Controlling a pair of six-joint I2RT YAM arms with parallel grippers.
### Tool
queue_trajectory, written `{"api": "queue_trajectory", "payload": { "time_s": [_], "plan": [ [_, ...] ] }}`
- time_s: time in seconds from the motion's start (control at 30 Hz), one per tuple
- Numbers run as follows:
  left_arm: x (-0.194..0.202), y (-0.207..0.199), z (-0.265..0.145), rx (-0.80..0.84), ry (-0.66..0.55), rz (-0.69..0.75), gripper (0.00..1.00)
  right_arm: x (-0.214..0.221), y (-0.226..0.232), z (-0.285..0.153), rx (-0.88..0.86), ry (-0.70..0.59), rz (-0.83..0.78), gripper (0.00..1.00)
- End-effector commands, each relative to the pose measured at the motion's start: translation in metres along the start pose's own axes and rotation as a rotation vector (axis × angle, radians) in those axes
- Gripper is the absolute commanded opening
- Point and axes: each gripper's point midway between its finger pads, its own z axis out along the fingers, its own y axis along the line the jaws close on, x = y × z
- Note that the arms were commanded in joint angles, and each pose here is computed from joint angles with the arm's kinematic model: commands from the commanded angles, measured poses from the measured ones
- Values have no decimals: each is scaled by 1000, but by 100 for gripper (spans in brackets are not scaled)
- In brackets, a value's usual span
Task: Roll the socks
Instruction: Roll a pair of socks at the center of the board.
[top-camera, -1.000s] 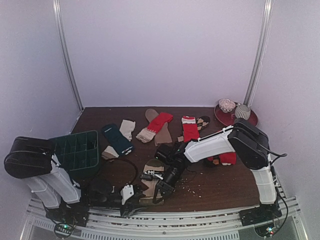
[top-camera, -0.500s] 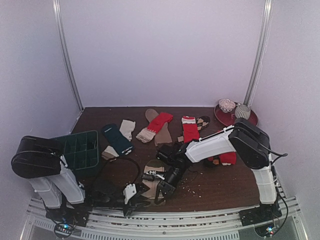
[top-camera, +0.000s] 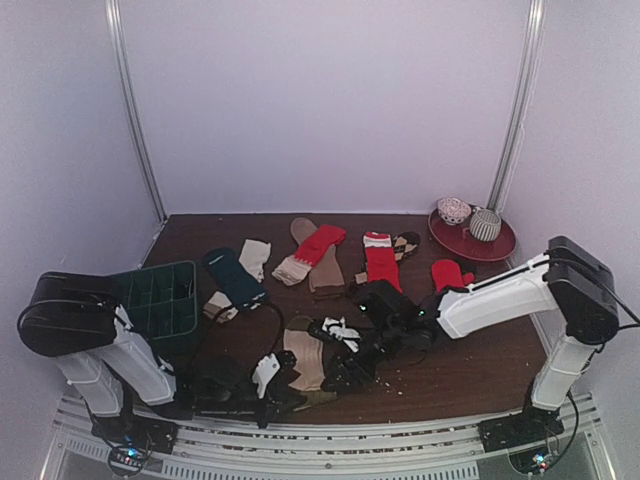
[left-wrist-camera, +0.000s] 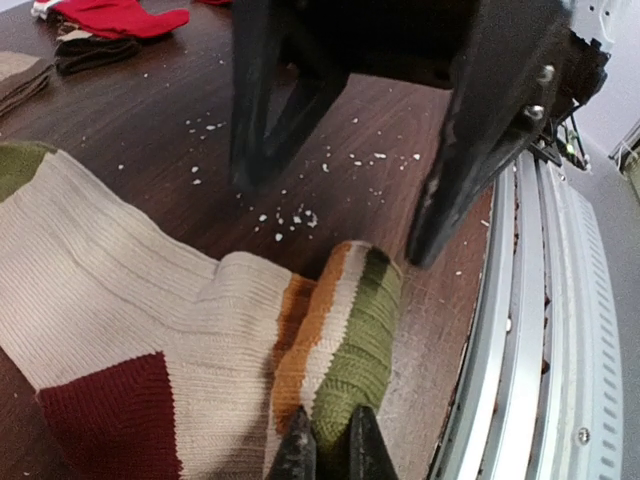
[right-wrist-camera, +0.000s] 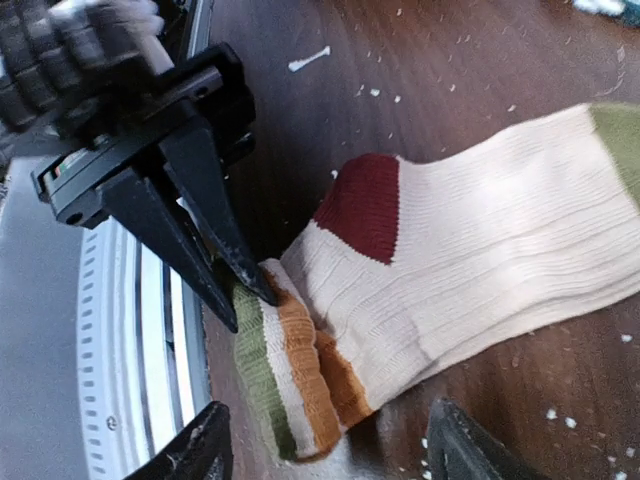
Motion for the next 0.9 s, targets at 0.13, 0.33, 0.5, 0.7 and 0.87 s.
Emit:
{"api": "queue_trajectory", "payload": {
  "time_s": [0.13,0.33,0.5,0.7,0.87],
  "plan": [
    [95,19,-27,-52,305,-230,0,-25,14,-11,314,-242,-603,73],
    [99,19,-28,-45,316,-242,0,-8,25,19,274,-130,-719,73],
    [99,17,-28,-28,318,-242,0,9,27,38,230,-47,-727,72],
    [101,16,-28,-14,326,-239,0,15,21,44,245,-13,-706,56],
    [102,15,-28,-2,327,-242,0,16,20,51,222,23,-652,35]
  ]
}}
